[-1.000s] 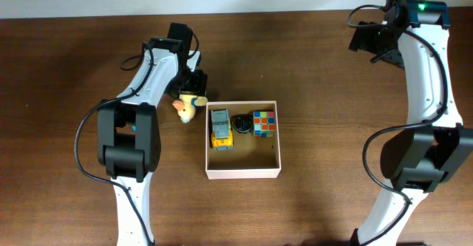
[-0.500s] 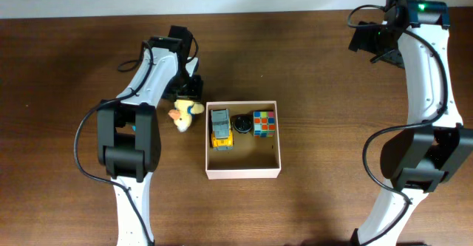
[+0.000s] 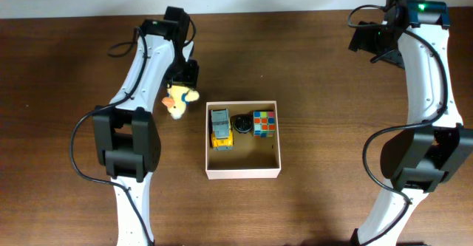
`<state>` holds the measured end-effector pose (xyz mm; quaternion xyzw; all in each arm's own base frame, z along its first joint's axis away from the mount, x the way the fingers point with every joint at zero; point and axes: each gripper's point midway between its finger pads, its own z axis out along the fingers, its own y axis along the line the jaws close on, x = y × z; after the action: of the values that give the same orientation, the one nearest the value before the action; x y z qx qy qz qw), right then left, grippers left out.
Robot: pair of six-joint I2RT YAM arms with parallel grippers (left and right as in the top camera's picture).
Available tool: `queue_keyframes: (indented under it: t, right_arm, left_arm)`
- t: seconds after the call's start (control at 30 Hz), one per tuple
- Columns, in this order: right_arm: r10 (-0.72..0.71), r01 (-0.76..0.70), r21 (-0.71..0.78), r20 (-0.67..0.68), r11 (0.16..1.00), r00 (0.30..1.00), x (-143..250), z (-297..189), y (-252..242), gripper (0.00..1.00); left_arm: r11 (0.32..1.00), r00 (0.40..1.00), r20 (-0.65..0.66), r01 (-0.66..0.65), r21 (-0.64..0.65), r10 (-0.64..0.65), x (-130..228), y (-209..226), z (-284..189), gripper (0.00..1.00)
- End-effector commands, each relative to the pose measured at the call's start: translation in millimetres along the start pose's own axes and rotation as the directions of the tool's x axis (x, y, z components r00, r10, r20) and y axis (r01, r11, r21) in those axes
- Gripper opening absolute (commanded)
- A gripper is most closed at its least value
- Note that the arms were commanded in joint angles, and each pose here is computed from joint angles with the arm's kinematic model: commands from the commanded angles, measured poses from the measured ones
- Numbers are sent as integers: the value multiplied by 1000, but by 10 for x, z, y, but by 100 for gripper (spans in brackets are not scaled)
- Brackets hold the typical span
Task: Pack container
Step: 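Carry the duck with the left gripper over the pink box, then lower the duck into the box and open the left gripper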
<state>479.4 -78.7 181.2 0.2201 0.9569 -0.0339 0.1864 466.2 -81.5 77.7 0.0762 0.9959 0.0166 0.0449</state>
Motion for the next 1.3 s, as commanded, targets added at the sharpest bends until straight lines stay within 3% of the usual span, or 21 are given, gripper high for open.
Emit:
queue_keyframes:
  t: [0.0, 0.33, 0.47, 0.63, 0.87, 1.27]
  right_arm:
    - [1, -2, -4, -6, 1000, 1000, 15, 10, 7, 99]
    - [1, -2, -4, -6, 1000, 1000, 15, 10, 7, 99]
    - [1, -2, -4, -6, 1000, 1000, 15, 10, 7, 99]
    - [1, -2, -4, -6, 1000, 1000, 15, 10, 7, 99]
    - [1, -2, -4, -6, 1000, 1000, 15, 10, 7, 99]
    - [1, -2, -4, -6, 1000, 1000, 15, 10, 7, 99]
  left_arm:
    - [1000, 999, 33, 6, -13, -6, -83, 41, -209, 64]
    - [999, 1000, -13, -11, 40, 11, 175, -74, -902, 64]
    - [985, 998, 23, -55, 162, 52, 203, -424, -1085, 64]
    - [972, 991, 49, -133, 191, 126, 268, -772, -1202, 63]
    - [917, 938, 75, -348, 194, 339, 458, -1418, -1263, 64]
    - [826, 848, 164, -528, 195, 504, 831, -2038, -1643, 64]
